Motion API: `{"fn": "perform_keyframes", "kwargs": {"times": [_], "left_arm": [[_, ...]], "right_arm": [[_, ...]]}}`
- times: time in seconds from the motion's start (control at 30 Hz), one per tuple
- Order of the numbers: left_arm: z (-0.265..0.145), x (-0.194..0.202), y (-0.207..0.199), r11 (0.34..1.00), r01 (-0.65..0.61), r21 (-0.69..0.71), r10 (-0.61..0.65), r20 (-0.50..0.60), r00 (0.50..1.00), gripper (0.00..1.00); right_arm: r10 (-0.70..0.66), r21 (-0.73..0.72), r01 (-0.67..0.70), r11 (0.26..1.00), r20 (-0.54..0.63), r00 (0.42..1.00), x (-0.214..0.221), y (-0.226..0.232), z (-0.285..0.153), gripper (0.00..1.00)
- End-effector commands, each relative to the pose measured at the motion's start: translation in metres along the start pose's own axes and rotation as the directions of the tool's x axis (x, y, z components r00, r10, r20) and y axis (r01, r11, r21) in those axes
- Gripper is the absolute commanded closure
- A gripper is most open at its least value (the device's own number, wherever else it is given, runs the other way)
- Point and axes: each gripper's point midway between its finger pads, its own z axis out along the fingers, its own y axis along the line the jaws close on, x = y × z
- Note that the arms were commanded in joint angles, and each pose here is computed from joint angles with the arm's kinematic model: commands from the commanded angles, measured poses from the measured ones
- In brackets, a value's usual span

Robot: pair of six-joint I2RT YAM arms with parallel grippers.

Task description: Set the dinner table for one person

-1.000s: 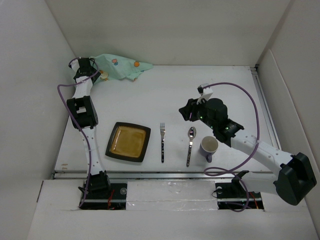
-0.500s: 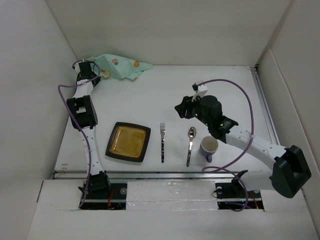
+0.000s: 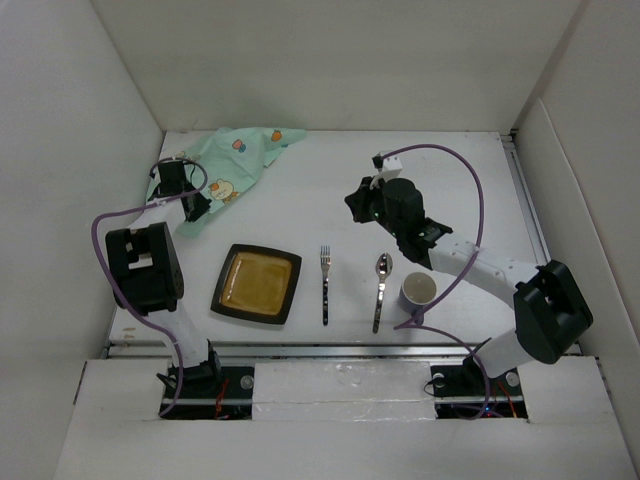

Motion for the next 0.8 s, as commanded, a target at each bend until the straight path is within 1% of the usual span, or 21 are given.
{"fn": "perform_keyframes", "kwargs": {"times": [0.0, 0.07, 0.1, 0.13, 0.17, 0.2, 0.23, 0.27, 0.3, 0.33, 0.37, 0.4, 0.43, 0.47, 0.5, 0.53, 0.57, 0.6, 0.67, 0.73, 0.77], "left_arm": [[-0.048, -0.025, -0.018, 0.994, -0.004, 0.109, -0.009, 0.112, 0.994, 1.0], [-0.069, -0.034, -0.035, 0.985, -0.024, 0.168, 0.0, 0.146, 0.989, 1.0], [-0.095, -0.051, -0.055, 0.973, -0.049, 0.227, 0.002, 0.201, 0.98, 1.0], [-0.108, -0.061, -0.063, 0.966, -0.062, 0.252, 0.004, 0.227, 0.974, 1.0], [-0.121, -0.066, -0.076, 0.956, -0.084, 0.282, 0.014, 0.243, 0.97, 1.0], [-0.148, -0.08, -0.09, 0.94, -0.103, 0.324, 0.01, 0.278, 0.961, 1.0], [-0.164, -0.086, -0.096, 0.931, -0.113, 0.347, 0.004, 0.301, 0.954, 1.0], [-0.177, -0.09, -0.101, 0.922, -0.119, 0.37, -0.007, 0.321, 0.947, 1.0], [-0.205, -0.094, -0.106, 0.905, -0.132, 0.404, -0.024, 0.359, 0.933, 1.0], [-0.215, -0.095, -0.106, 0.899, -0.138, 0.415, -0.033, 0.378, 0.925, 1.0], [-0.227, -0.093, -0.106, 0.893, -0.139, 0.428, -0.044, 0.389, 0.92, 1.0], [-0.242, -0.087, -0.102, 0.884, -0.139, 0.447, -0.06, 0.402, 0.914, 1.0], [-0.248, -0.083, -0.099, 0.881, -0.138, 0.453, -0.067, 0.407, 0.911, 1.0], [-0.252, -0.081, -0.092, 0.882, -0.128, 0.453, -0.081, 0.414, 0.907, 1.0], [-0.261, -0.073, -0.085, 0.876, -0.126, 0.465, -0.093, 0.421, 0.902, 1.0], [-0.265, -0.071, -0.08, 0.874, -0.114, 0.473, -0.111, 0.422, 0.9, 1.0], [-0.278, -0.069, -0.076, 0.867, -0.118, 0.484, -0.127, 0.444, 0.887, 1.0], [-0.272, -0.06, -0.067, 0.877, -0.104, 0.469, -0.129, 0.439, 0.889, 1.0], [-0.276, -0.052, -0.061, 0.874, -0.084, 0.479, -0.155, 0.437, 0.886, 1.0], [-0.275, -0.029, -0.046, 0.87, -0.049, 0.491, -0.188, 0.42, 0.888, 1.0], [-0.276, -0.03, -0.047, 0.866, -0.042, 0.498, -0.198, 0.419, 0.886, 1.0]], "right_arm": [[0.049, -0.04, -0.045, 0.998, 0.095, 0.994, -0.031, 0.015, 0.014, 1.0], [0.051, -0.063, -0.046, 0.997, 0.083, 0.995, -0.024, 0.02, 0.014, 1.0], [0.047, -0.069, -0.042, 0.997, 0.074, 0.996, -0.018, 0.025, 0.014, 1.0], [0.046, -0.064, -0.042, 0.997, 0.072, 0.996, -0.017, 0.023, 0.015, 1.0], [0.039, -0.059, -0.036, 0.998, 0.052, 0.998, -0.01, 0.025, 0.016, 0.93], [0.033, -0.055, -0.031, 0.998, 0.048, 0.998, -0.009, 0.024, 0.017, 0.89], [0.027, -0.041, -0.025, 0.999, 0.039, 0.999, -0.006, 0.021, 0.019, 0.85], [0.025, -0.031, -0.024, 0.999, 0.035, 0.999, -0.006, 0.02, 0.021, 0.77], [0.021, -0.026, -0.02, 0.999, 0.035, 0.999, -0.007, 0.02, 0.023, 0.71], [0.018, -0.006, -0.018, 1.0, 0.026, 0.999, -0.003, 0.016, 0.028, 0.64], [0.014, 0.008, -0.014, 1.0, 0.014, 1.0, -0.001, 0.014, 0.031, 0.52], [0.014, 0.009, -0.015, 1.0, 0.028, 0.999, -0.01, 0.017, 0.036, 0.47], [0.014, 0.016, -0.015, 1.0, 0.03, 0.999, -0.01, 0.017, 0.041, 0.43], [0.007, 0.033, -0.007, 0.999, -0.01, 1.0, 0.004, 0.012, 0.051, 0.38], [0.015, 0.022, -0.015, 1.0, 0.008, 1.0, -0.01, 0.02, 0.059, 0.37], [0.021, 0.022, -0.021, 1.0, -0.007, 1.0, -0.006, 0.021, 0.065, 0.36], [0.021, 0.034, -0.019, 0.999, -0.039, 0.999, 0.009, 0.017, 0.076, 0.32], [0.03, 0.032, -0.028, 0.999, -0.05, 0.998, 0.013, 0.018, 0.082, 0.31], [0.046, 0.008, -0.046, 0.999, -0.071, 0.996, 0.018, 0.025, 0.096, 0.3], [0.069, 0.037, -0.064, 0.997, -0.138, 0.988, 0.051, 0.018, 0.119, 0.3], [0.07, 0.037, -0.065, 0.997, -0.128, 0.989, 0.042, 0.021, 0.121, 0.3]]}}
